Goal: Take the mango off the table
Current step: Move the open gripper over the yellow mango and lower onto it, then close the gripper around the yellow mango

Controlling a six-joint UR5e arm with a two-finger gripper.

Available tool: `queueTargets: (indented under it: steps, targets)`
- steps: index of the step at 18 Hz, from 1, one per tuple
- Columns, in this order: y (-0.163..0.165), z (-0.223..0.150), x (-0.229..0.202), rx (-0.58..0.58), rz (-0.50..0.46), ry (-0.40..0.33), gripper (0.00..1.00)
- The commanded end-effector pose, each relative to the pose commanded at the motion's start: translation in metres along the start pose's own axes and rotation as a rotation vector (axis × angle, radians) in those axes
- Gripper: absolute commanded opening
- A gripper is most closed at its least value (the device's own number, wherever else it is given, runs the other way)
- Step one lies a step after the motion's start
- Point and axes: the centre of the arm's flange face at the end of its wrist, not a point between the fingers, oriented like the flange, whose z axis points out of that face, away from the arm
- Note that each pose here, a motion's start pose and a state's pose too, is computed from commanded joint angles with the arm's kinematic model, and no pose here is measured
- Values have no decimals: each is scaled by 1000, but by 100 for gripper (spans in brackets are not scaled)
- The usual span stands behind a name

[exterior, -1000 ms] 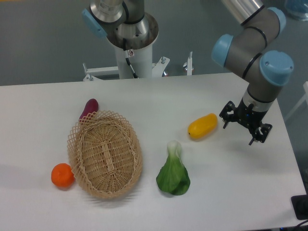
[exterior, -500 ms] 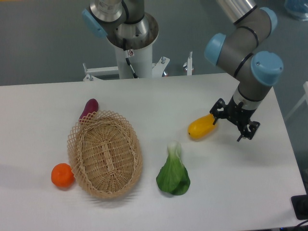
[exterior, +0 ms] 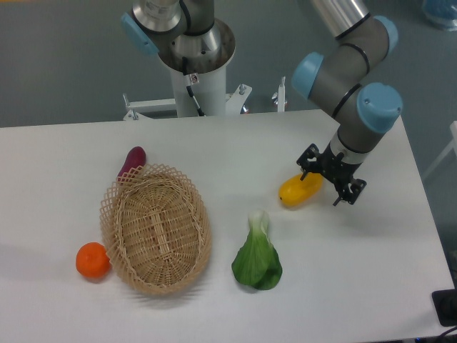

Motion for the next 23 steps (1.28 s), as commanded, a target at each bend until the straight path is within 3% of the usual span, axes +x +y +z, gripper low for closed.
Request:
queueTargets:
  steps: [12,17,21,22,23]
  targets:
    - [-8,27,18,-4,13,53,100]
    - [-8,39,21,-2,13,-3,100]
    - [-12,46,23,-8,21,-5,100]
    - [-11,47,23,-11,21,-3,97]
    - [-11,47,23,-18,21,-4,84]
